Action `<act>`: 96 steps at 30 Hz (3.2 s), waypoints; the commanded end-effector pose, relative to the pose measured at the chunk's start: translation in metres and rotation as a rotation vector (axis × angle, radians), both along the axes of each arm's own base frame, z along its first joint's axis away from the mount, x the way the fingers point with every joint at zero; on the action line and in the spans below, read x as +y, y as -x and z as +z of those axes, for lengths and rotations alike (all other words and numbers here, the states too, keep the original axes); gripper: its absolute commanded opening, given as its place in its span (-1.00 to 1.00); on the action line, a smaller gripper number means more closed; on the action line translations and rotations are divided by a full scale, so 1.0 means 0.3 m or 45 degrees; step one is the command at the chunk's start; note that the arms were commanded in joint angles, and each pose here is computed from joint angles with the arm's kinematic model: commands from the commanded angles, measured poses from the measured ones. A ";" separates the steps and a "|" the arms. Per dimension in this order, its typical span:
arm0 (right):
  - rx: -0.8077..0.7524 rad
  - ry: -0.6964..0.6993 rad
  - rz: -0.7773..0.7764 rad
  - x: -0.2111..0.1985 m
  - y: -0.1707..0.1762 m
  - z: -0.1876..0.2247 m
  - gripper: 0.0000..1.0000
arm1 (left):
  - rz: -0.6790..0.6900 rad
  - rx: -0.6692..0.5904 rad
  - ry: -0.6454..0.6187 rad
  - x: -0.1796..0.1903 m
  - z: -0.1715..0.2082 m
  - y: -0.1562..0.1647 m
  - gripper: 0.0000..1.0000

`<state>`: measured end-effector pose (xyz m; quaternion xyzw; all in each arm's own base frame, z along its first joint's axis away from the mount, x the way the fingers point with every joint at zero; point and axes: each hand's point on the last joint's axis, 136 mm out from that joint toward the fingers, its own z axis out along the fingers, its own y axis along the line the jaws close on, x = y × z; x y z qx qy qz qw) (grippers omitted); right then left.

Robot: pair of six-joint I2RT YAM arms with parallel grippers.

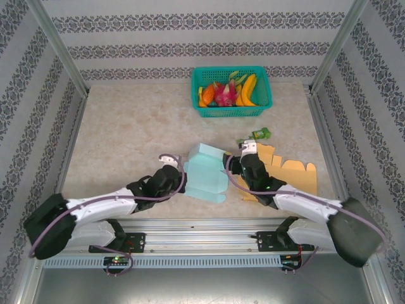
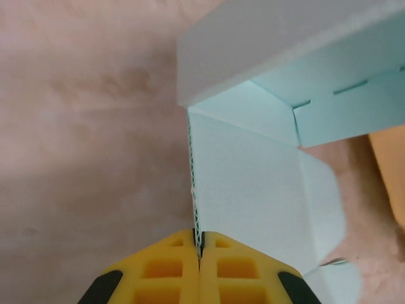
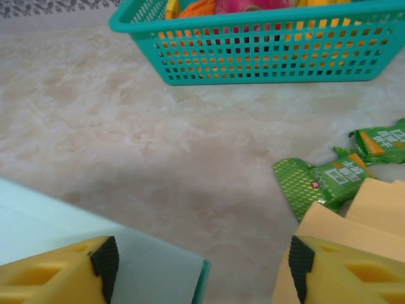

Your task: Fold the paper box

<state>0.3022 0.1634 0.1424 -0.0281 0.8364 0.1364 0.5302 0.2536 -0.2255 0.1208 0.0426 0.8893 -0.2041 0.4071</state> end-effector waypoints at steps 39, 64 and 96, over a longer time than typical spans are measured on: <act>-0.522 0.012 -0.195 -0.347 0.207 0.297 0.85 | -1.370 0.011 -2.427 -0.072 0.284 -0.107 -1.00; -0.463 0.029 -0.134 -0.314 0.189 0.257 0.86 | -0.551 -0.354 -1.275 -0.159 0.523 -0.177 -0.14; 0.131 0.195 0.409 0.189 -0.068 0.064 0.56 | 0.498 0.046 0.139 0.559 0.058 0.068 -0.03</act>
